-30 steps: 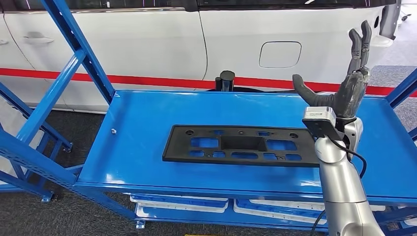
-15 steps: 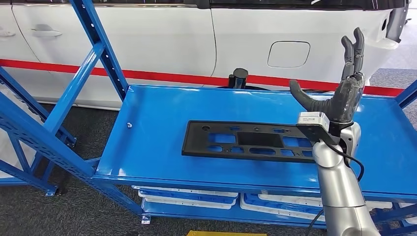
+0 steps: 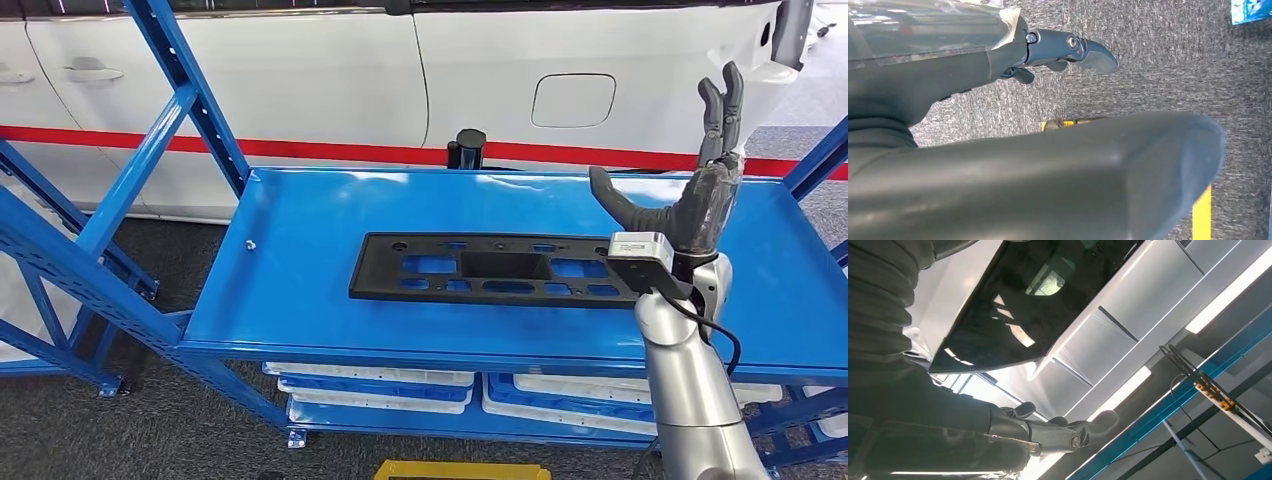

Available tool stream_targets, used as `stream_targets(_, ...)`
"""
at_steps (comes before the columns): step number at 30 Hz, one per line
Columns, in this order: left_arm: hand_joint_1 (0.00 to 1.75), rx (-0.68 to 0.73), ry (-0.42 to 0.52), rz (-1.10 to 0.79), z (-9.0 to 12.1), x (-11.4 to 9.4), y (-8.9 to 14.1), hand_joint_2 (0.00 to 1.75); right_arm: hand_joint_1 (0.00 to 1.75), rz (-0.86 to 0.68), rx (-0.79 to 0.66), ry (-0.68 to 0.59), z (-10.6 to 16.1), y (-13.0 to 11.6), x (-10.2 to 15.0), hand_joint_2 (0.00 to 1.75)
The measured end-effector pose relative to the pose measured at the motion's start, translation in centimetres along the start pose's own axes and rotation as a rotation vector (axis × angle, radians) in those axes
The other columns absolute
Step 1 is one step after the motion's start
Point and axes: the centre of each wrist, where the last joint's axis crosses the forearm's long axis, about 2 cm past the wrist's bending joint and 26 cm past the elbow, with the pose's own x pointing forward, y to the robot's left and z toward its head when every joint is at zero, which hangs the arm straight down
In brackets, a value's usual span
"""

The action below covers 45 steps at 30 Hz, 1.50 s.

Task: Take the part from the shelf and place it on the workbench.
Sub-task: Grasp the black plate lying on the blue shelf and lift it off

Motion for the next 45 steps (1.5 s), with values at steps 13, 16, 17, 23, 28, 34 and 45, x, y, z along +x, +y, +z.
stream_targets(13,0.00,0.002,-0.005,-0.001,-0.1,0.2,0.0,0.00,0.00,0.013,0.002,-0.001,0.2,-0.4,-0.1,1.75)
stream_targets(16,0.00,0.002,-0.003,-0.002,-0.1,0.2,0.0,0.00,0.00,0.021,0.006,-0.003,0.4,-0.5,-0.1,1.75)
stream_targets(17,0.00,0.002,-0.003,-0.002,-0.1,0.2,0.0,0.00,0.00,0.025,0.006,-0.006,0.4,-0.6,0.0,1.75)
stream_targets(23,0.00,0.002,-0.007,0.004,0.0,0.0,0.1,0.00,0.00,0.096,0.056,-0.012,0.5,-1.0,0.2,1.75)
stream_targets(28,0.00,0.004,-0.011,0.015,0.1,-0.3,0.2,0.00,0.00,0.212,0.140,-0.029,0.0,-1.6,0.5,1.75)
stream_targets(34,0.00,0.011,-0.005,0.025,0.2,-0.8,0.3,0.00,0.00,0.263,0.161,-0.067,-0.6,-2.6,0.7,1.75)
stream_targets(45,0.00,0.043,0.012,0.083,0.7,-2.3,0.8,0.00,0.00,0.184,0.402,-0.069,-2.8,-5.6,0.0,1.75)
